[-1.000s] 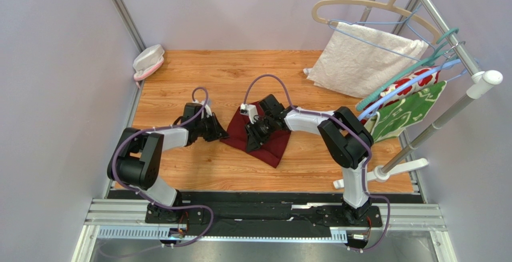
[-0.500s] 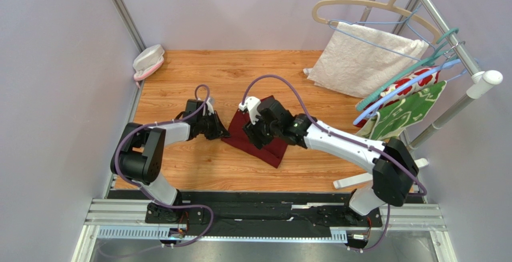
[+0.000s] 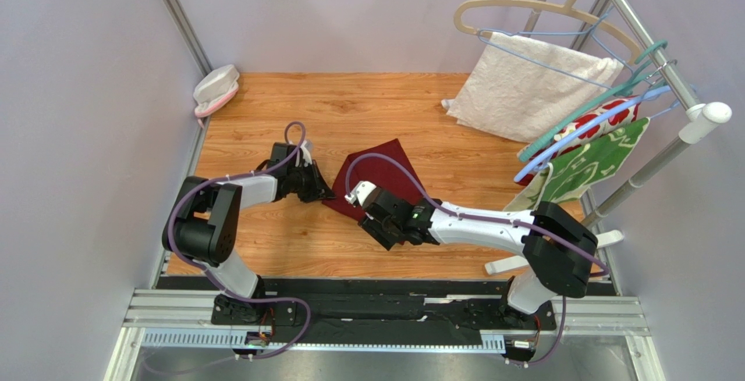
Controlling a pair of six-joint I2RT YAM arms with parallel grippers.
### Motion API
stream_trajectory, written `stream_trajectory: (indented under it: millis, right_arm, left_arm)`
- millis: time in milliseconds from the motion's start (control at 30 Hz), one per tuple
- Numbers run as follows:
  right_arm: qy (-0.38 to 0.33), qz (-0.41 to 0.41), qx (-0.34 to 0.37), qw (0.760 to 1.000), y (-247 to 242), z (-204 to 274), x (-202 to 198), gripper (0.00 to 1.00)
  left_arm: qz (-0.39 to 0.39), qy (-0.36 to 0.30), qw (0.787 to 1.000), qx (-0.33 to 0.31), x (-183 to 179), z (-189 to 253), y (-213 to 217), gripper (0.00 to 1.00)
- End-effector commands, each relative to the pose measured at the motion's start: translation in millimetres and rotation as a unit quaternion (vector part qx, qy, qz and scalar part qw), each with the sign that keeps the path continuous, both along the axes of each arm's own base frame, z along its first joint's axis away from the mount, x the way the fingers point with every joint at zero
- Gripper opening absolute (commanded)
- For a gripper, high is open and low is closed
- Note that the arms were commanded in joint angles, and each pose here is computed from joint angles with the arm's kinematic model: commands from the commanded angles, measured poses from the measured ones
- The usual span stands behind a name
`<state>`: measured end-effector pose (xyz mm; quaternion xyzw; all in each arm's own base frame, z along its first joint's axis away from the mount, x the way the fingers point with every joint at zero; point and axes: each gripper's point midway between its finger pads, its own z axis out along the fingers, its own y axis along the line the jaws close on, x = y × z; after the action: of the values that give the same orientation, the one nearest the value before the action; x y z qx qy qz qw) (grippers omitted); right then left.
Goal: Fold the napkin, place the utensils inside, and roll it up
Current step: Roll the napkin with the utensil
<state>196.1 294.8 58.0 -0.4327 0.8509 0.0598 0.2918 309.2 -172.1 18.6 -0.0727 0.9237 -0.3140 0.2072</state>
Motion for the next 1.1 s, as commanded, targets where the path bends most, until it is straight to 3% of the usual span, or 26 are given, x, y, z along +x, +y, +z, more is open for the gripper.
stream_trajectory:
  millis: [0, 367, 833, 1067]
  right_arm:
    - [-0.025, -0.011, 0.023, 0.999, 11.9, 7.2, 7.9, 0.55]
    - [-0.028, 0.009, 0.024, 0.999, 16.9, 9.8, -3.7, 0.54]
    - [-0.032, -0.012, -0.028, 0.999, 3.3, -23.9, 14.5, 0.52]
    - [0.001, -0.01, -0.031, 0.999, -1.5, -41.0, 17.2, 0.51]
  left_arm:
    - [-0.004, 0.03, 0.999, 0.032, -10.1, -17.6, 9.5, 0.04]
    - [-0.006, 0.031, 0.999, 0.031, -11.6, -18.2, 9.2, 0.04]
    - [-0.013, 0.034, 0.999, 0.03, -12.8, -19.8, 8.1, 0.04]
    - [-0.014, 0.03, 0.999, 0.031, -10.2, -18.4, 8.2, 0.04]
